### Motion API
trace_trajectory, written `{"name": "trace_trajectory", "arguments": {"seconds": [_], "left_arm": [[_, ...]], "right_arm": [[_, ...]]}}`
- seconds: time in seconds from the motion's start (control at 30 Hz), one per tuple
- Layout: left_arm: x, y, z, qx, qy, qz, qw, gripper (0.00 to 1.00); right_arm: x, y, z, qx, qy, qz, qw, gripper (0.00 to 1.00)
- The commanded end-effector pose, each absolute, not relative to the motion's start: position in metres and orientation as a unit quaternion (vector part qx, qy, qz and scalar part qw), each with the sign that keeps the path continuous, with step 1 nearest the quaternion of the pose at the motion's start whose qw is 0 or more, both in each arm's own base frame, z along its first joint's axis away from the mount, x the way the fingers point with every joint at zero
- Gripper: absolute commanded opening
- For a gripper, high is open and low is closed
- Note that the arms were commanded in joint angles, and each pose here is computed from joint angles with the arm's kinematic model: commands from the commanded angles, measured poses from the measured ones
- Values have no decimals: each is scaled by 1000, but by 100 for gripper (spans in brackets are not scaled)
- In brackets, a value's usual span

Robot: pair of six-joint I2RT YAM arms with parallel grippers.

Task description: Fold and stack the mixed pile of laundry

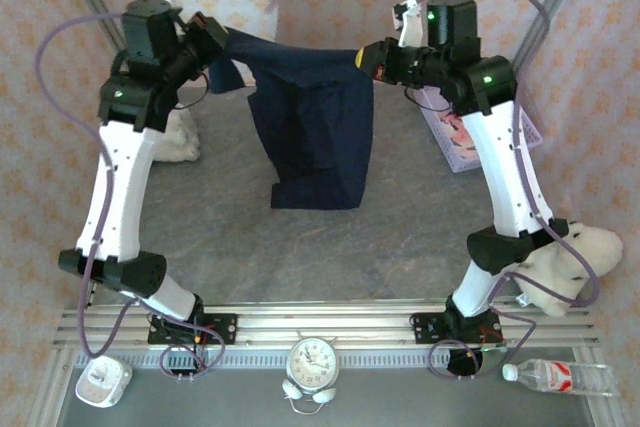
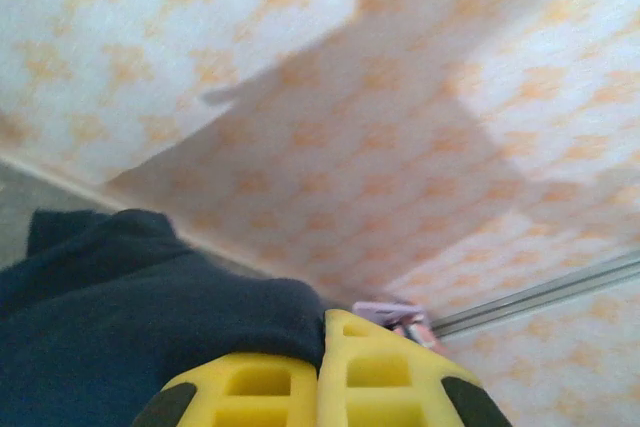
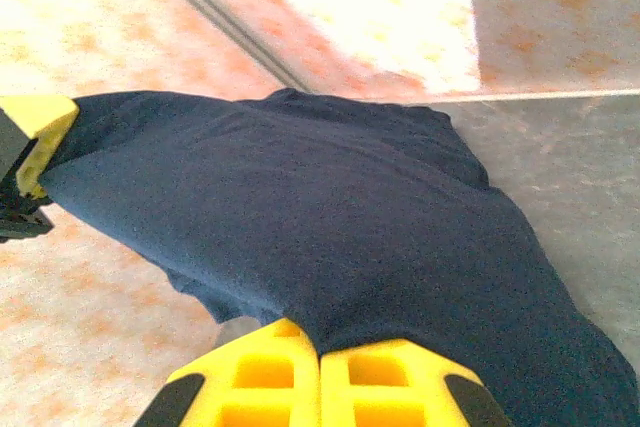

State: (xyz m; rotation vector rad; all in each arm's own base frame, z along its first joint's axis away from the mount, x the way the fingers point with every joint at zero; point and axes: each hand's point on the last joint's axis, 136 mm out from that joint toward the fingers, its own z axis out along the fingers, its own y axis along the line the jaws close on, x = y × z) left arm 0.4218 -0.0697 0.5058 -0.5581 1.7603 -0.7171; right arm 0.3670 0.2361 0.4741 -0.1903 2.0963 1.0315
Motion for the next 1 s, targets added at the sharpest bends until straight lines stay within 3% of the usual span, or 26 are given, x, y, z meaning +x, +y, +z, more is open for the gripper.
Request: {"name": "trace_trajectory", "arguments": {"seconds": [0.0, 0.1, 0.27, 0.4, 0.5, 0.6, 0.7, 0.8, 0.93, 0.97], "left_arm": [[381, -59, 558, -210, 710, -298, 602, 0], [343, -41, 607, -201, 668, -274, 662, 0], [298, 2, 651, -232, 620, -181, 727, 0], [289, 12, 668, -243, 593, -167, 749, 0], [298, 13, 672, -248, 583, -167, 755, 0], [340, -3, 656, -239, 608, -192, 733, 0], [404, -29, 613, -232, 656, -226, 681, 0], [477, -55, 553, -232, 706, -254, 618, 0], [572, -97, 434, -232, 777, -264, 522, 0], [588, -111, 404, -230, 792, -271, 496, 4]], "right_arm": [[318, 231, 523, -105, 789, 452, 402, 0], [295, 226, 560, -112, 750, 486, 435, 0], [263, 272, 582, -167, 703, 580, 376, 0], [231, 300, 594, -214, 677, 617, 340, 0], [226, 294, 600, -218, 671, 609, 362, 0], [249, 283, 580, -173, 701, 579, 380, 0], [304, 263, 537, -60, 746, 558, 359, 0], [366, 223, 473, 81, 787, 513, 333, 0], [431, 147, 370, 245, 796, 449, 323, 0], [442, 122, 339, 285, 801, 415, 325, 0]]}}
